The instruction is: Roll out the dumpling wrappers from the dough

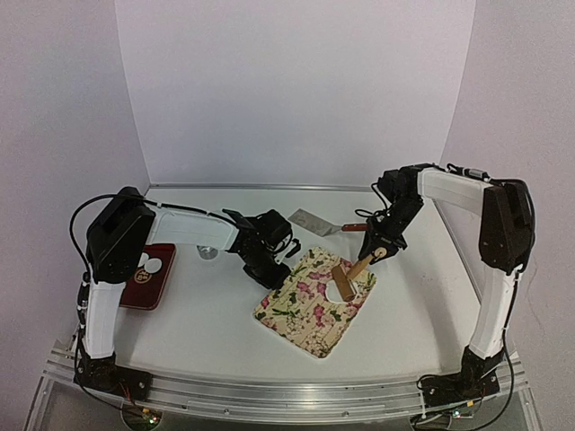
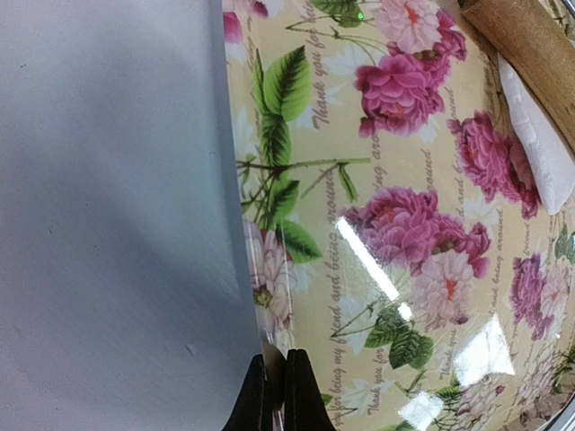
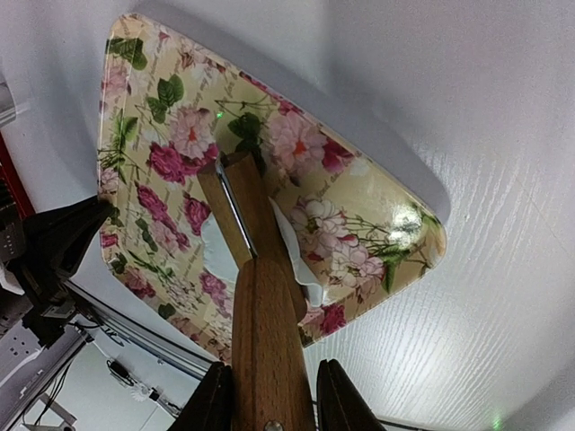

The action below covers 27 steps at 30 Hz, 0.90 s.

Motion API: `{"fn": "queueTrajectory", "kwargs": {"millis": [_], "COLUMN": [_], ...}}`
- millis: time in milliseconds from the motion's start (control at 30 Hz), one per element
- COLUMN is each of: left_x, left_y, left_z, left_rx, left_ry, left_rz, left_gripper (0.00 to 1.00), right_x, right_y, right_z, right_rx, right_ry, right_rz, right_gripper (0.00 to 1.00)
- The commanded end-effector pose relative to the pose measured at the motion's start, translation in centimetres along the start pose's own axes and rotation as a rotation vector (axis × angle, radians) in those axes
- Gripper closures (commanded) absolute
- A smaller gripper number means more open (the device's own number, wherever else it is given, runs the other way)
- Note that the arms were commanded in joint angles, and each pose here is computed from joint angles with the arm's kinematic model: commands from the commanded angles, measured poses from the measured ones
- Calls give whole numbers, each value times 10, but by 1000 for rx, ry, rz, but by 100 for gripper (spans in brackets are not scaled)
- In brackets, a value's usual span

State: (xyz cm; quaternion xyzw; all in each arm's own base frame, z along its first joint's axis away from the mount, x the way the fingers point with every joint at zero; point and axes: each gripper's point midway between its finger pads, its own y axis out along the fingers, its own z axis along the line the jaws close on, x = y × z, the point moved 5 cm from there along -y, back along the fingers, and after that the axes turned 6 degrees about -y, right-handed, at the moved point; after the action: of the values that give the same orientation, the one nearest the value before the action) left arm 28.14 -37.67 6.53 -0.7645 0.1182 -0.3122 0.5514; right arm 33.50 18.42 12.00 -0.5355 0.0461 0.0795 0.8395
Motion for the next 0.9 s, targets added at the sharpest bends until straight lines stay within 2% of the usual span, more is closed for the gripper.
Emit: {"fn": "queueTrajectory", "kwargs": {"millis": [0, 867], "left_x": [-6, -6], "left_y": [29, 26], "left_z": [6, 5], "left_rx": [23, 17], "left_ry": [-3, -1], "left_rz": [32, 33], "left_gripper": [100, 100], "right_x": [-25, -32], "right_y": [107, 141], "right_z": [-78, -61], "right_rx": [-492, -573], "right_ry": [36, -23], "right_rz": [230, 253], "right_gripper": [100, 100]}}
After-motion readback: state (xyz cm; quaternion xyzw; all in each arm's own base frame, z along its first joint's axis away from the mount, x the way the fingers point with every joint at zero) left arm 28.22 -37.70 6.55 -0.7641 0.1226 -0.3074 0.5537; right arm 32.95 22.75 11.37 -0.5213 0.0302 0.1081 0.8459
